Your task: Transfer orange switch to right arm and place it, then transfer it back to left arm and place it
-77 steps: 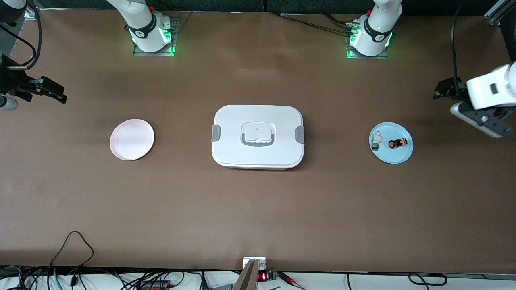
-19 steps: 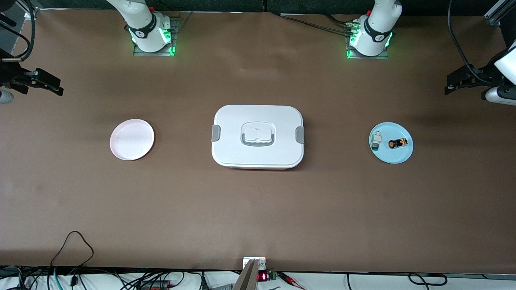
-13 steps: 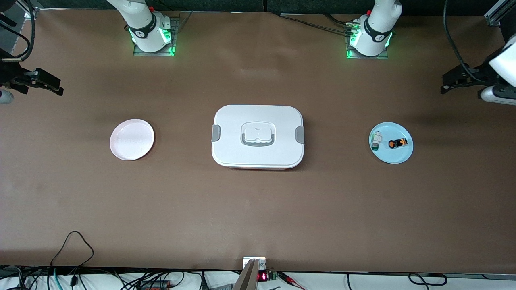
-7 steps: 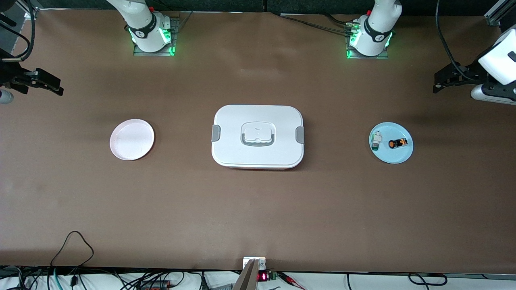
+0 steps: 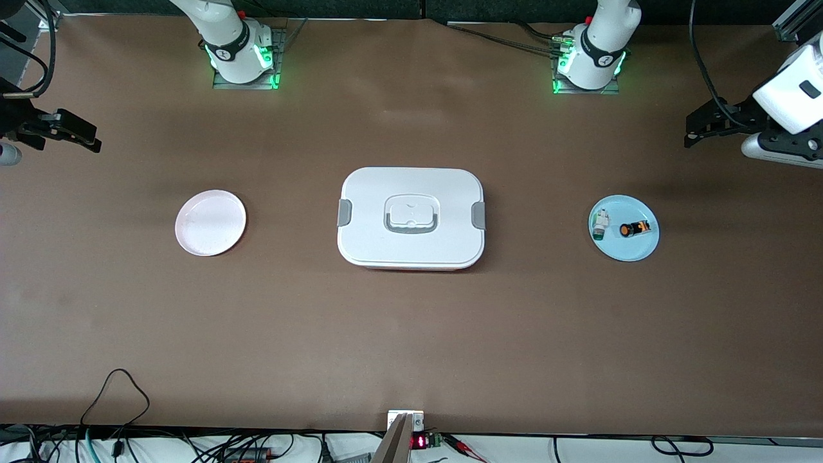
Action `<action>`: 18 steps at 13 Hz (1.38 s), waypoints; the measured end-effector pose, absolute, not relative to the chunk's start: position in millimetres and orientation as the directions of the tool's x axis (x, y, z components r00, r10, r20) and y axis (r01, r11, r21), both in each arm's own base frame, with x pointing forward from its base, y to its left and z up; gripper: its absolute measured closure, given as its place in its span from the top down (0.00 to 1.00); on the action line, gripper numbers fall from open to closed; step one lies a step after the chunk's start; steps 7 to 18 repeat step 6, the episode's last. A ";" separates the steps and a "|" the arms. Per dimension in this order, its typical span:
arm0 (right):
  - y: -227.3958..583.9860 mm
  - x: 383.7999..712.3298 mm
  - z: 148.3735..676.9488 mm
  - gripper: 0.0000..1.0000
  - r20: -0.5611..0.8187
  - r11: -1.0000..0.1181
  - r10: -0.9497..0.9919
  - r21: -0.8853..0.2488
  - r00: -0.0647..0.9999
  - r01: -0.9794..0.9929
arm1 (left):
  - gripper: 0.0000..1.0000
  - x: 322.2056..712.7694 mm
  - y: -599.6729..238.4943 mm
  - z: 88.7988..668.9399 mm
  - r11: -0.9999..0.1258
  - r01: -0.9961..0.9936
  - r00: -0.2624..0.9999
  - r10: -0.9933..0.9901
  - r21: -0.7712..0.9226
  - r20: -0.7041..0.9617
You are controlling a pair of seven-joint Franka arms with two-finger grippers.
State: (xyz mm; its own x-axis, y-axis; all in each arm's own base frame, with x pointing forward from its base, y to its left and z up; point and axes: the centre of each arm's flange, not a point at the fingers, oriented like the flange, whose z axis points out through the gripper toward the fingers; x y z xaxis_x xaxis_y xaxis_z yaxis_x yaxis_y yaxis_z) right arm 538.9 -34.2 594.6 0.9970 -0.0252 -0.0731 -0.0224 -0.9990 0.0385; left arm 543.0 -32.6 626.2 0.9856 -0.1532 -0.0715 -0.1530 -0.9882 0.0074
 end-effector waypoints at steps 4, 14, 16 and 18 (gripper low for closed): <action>-34.2 538.9 594.6 1.00 -0.073 -0.999 -0.025 0.039 0.997 -0.022 | 1.00 543.4 -25.1 626.5 -0.990 -0.139 0.988 -0.140 0.007 -0.071; -34.2 538.9 594.6 1.00 -0.073 -0.999 -0.025 0.039 0.997 -0.022 | 1.00 543.4 -25.2 626.5 -0.990 -0.140 0.988 -0.140 0.007 -0.071; -34.2 538.9 594.6 1.00 -0.073 -0.999 -0.025 0.039 0.997 -0.022 | 1.00 543.4 -25.2 626.5 -0.990 -0.140 0.988 -0.140 0.007 -0.071; -34.2 538.9 594.6 1.00 -0.073 -0.999 -0.025 0.039 0.997 -0.022 | 1.00 543.4 -25.2 626.5 -0.990 -0.140 0.988 -0.140 0.007 -0.071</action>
